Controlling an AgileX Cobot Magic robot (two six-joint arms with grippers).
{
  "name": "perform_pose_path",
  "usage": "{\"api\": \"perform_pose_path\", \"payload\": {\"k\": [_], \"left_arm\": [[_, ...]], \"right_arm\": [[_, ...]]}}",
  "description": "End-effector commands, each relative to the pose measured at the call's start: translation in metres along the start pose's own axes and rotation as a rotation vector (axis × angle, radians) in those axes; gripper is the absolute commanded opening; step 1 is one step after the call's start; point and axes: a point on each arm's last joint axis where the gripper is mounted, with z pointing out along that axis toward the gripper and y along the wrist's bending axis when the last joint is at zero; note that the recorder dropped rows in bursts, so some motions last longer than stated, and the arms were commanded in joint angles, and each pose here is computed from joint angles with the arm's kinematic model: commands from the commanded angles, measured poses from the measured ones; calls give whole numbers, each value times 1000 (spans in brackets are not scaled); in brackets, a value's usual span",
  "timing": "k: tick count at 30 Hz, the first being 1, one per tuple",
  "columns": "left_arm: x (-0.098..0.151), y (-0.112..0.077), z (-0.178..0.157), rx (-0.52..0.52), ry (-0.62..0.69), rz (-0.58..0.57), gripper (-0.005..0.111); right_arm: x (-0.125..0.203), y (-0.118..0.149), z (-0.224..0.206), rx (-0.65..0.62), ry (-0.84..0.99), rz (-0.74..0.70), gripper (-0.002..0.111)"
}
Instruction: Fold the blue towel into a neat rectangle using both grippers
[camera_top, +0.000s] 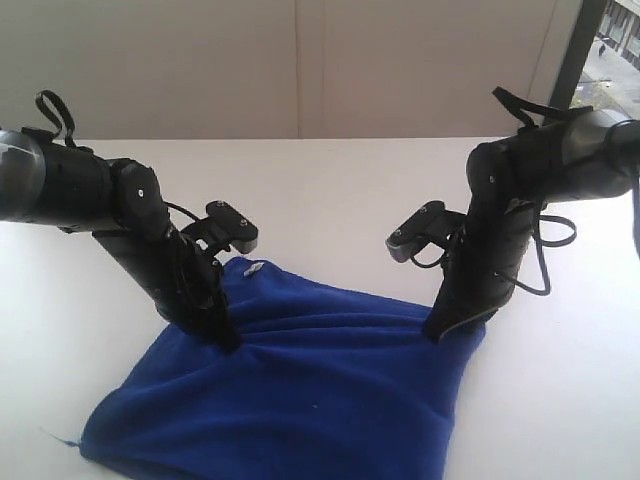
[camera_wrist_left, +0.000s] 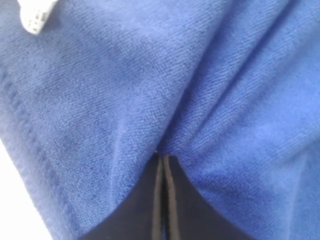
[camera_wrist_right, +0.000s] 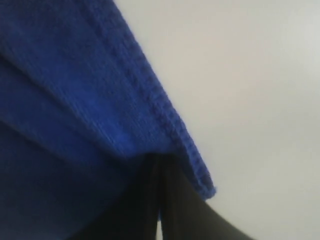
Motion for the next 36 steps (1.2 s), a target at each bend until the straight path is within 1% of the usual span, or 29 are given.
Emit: {"api": "perform_pose_path", "payload": {"k": [1, 4, 7, 8, 11, 14, 16, 18, 19, 21, 24, 28, 30, 34, 36], "left_arm": [[5, 12, 1, -24, 67, 67, 0], [-2, 11, -15, -35, 38, 75, 0], [-11, 10, -38, -58, -27, 66, 0], [-16, 6, -55, -54, -74, 47, 0], [-19, -6, -74, -3, -107, 16, 0], [-20, -25, -82, 109, -97, 17, 0], [-15, -54, -70, 218, -76, 58, 0], [-5, -80, -53, 235, -50, 97, 0], [1, -91, -43, 224, -46, 105, 0], [9, -94, -32, 185, -57, 74, 0], [21, -93, -26, 174, -21, 67, 0], [35, -81, -22, 166, 22, 26, 0], [36, -78, -24, 169, 27, 16, 0], [36, -78, -24, 169, 27, 16, 0], [36, -78, -24, 169, 27, 16, 0]], "right_arm": [[7, 7, -13, 0, 31, -25, 0], [2, 8, -37, 46, -70, -35, 0], [-1, 14, -60, 78, -146, -51, 0], [-3, 20, -71, 92, -187, -75, 0], [-9, 34, -81, 86, -246, -157, 0], [-19, 51, -80, 27, -307, -252, 0], [-29, 63, -73, -15, -350, -274, 0], [-31, 64, -56, -46, -297, -287, 0], [-30, 65, -39, -69, -238, -303, 0], [-30, 65, -23, -86, -192, -308, 0], [-30, 66, -12, -97, -161, -308, 0], [-26, 63, -6, -76, -103, -293, 0], [-21, 59, -4, -44, -37, -268, 0], [-10, 55, -1, -8, 85, -206, 0], [-3, 56, 0, -8, 140, -142, 0]]}}
